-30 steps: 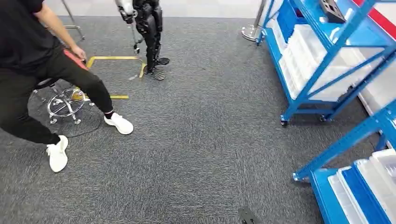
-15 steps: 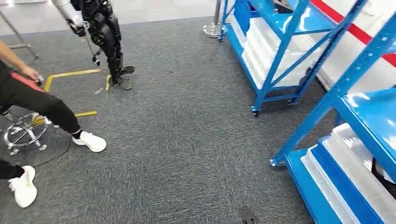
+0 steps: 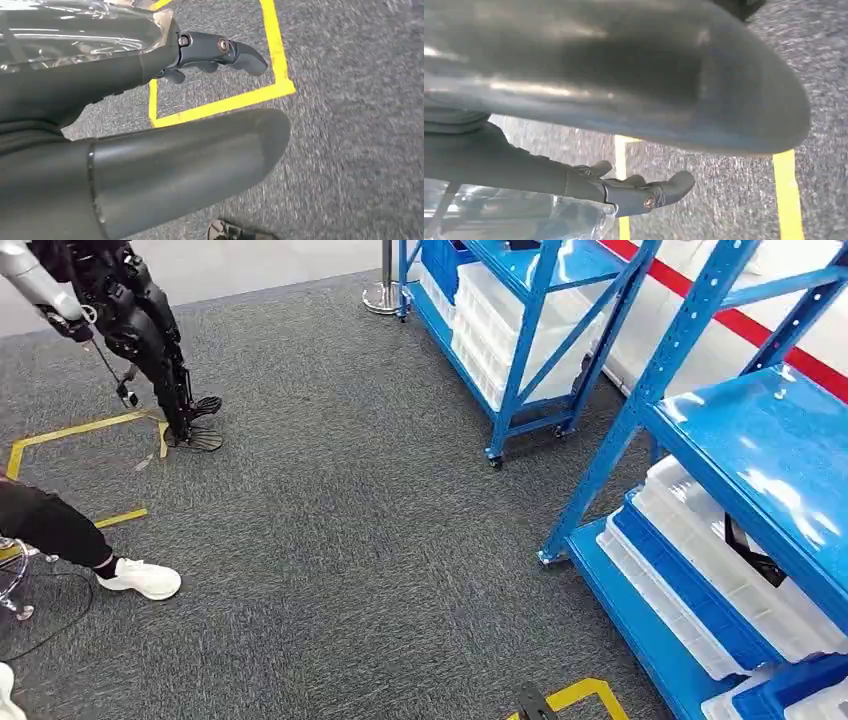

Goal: Take the parts from the cabinet and place them on the table.

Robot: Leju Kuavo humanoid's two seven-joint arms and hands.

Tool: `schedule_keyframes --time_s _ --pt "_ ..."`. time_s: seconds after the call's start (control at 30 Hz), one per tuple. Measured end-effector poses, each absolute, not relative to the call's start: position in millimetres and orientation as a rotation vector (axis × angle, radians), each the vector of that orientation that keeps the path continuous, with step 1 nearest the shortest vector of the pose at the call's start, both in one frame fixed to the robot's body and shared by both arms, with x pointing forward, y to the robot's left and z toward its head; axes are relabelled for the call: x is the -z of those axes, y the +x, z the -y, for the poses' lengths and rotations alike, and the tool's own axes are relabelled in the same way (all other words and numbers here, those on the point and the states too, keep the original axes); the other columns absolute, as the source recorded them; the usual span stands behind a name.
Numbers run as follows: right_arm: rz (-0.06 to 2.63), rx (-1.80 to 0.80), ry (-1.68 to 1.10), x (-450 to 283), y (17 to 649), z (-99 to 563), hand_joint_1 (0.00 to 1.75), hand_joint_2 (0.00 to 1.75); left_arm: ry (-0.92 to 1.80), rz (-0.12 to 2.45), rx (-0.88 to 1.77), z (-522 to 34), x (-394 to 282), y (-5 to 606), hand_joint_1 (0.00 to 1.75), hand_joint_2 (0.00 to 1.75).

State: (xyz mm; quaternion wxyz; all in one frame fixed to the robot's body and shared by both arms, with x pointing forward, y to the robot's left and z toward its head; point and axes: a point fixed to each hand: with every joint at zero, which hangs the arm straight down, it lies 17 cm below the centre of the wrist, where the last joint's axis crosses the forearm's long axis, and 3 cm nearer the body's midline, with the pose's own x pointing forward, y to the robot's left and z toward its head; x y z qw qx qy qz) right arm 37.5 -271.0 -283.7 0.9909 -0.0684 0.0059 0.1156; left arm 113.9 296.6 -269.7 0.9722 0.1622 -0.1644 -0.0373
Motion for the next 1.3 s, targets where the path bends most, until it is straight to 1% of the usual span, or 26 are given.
schedule_keyframes --time_s 0.23,0.43,0.7,0.8,0.97,1.03,1.3 --pt "-0.054 -0.116 -0.135 283.7 29.8 272.5 0.00 0.00 0.254 0.288 0.076 -284.5 273.8 106.9 0.00 0.00" --pt "-0.062 -0.028 -0.108 283.6 29.6 268.5 0.00 0.00 0.174 0.169 0.078 -274.7 279.9 82.7 0.00 0.00" --pt "-0.069 0.013 -0.102 283.8 26.2 268.8 0.00 0.00 0.167 0.161 0.074 -275.6 279.8 84.8 0.00 0.00" --pt "-0.051 0.080 -0.097 283.5 35.6 268.2 0.00 0.00 0.117 0.151 0.040 -267.8 280.2 80.5 0.00 0.00" --pt "-0.048 0.025 -0.099 283.8 32.5 271.5 0.00 0.00 -0.032 0.147 0.034 -240.7 277.1 79.4 0.00 0.00" --pt "-0.043 0.021 -0.096 283.6 35.6 270.7 0.00 0.00 -0.056 0.146 0.050 -238.0 276.3 78.5 0.00 0.00" --pt "-0.044 0.009 -0.096 283.4 36.6 270.9 0.00 0.00 -0.035 0.147 0.085 -242.5 276.5 82.8 0.00 0.00"
